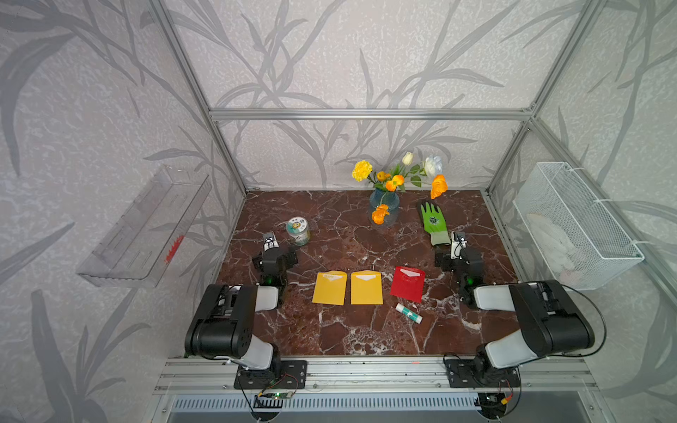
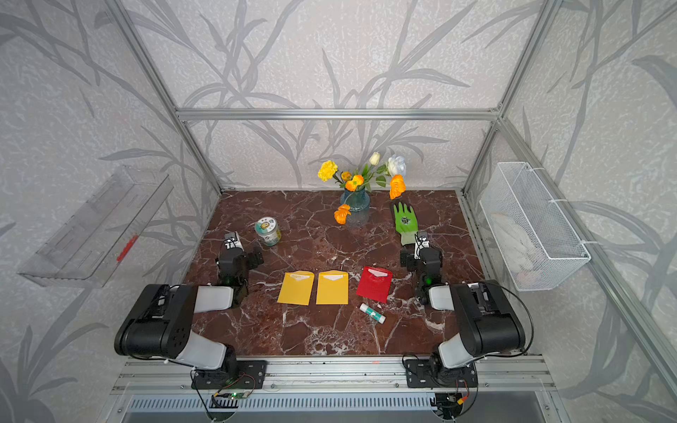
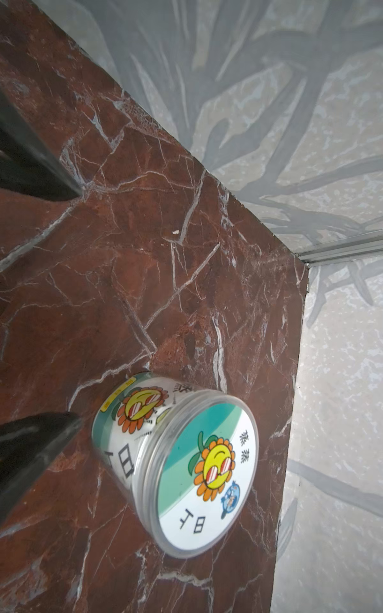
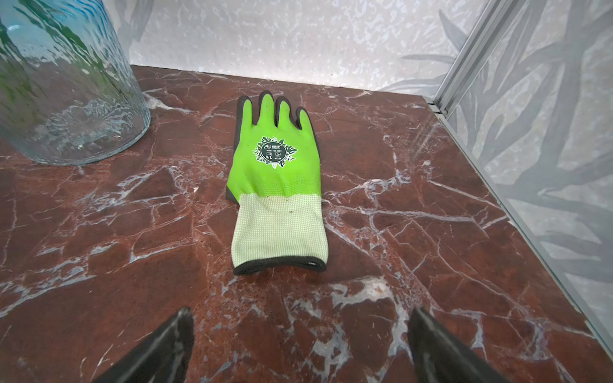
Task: Seal the envelope with a glue stick
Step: Pick up the glue stick from the center of the board.
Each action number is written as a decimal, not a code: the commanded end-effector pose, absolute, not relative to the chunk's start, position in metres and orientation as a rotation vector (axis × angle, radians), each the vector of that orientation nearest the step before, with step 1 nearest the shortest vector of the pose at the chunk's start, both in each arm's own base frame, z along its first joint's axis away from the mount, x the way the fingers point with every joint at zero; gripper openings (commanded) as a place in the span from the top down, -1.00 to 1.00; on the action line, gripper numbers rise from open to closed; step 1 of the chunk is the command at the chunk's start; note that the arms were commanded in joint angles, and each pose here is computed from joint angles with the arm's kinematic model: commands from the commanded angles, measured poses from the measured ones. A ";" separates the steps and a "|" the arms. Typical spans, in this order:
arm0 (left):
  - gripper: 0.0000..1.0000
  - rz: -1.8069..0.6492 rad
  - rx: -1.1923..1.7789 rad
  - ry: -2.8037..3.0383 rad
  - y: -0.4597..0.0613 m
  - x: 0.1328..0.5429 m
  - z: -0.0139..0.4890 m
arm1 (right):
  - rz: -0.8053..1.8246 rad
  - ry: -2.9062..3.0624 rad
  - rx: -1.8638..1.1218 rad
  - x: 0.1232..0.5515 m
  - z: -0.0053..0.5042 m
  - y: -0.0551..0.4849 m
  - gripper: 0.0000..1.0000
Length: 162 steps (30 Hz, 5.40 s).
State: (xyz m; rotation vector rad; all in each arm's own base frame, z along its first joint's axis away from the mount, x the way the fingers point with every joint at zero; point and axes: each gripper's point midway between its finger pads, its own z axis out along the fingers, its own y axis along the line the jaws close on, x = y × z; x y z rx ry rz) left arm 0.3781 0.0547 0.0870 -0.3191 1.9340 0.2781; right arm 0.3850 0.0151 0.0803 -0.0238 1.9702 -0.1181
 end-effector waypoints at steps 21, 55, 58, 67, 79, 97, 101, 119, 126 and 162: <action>-0.99 0.299 -0.328 1.902 0.060 0.385 0.096 | -0.129 1.930 -0.009 0.394 0.092 0.013 -1.00; -0.99 -0.509 -0.279 2.178 -0.115 0.348 0.137 | 0.290 2.676 -0.626 0.191 0.087 0.181 -0.93; -0.99 -0.517 -0.270 2.187 -0.119 0.342 0.133 | 0.263 2.704 -0.662 0.183 0.077 0.184 -0.91; -0.99 -0.550 -0.259 2.220 -0.128 0.333 0.121 | 0.264 2.780 -0.692 0.164 0.062 0.190 -0.82; -0.99 -0.565 -0.235 2.234 -0.138 0.331 0.123 | 0.465 2.709 0.167 0.177 0.098 0.180 -0.82; -0.99 -0.603 -0.264 2.240 -0.148 0.320 0.119 | 0.704 2.373 1.350 0.162 0.095 0.200 -0.77; -0.99 -0.598 -0.264 2.253 -0.149 0.313 0.115 | 0.643 2.286 1.447 0.164 0.106 0.205 -0.74; -0.99 -0.595 -0.287 2.267 -0.150 0.314 0.110 | 0.450 2.250 1.824 0.152 0.057 0.213 -0.59; -0.99 -0.579 -0.298 2.286 -0.148 0.314 0.104 | 0.412 2.206 1.881 0.159 0.044 0.199 -0.57; -0.99 -0.468 -0.302 2.333 -0.135 0.310 0.092 | 0.050 2.566 1.352 0.189 0.012 0.172 0.82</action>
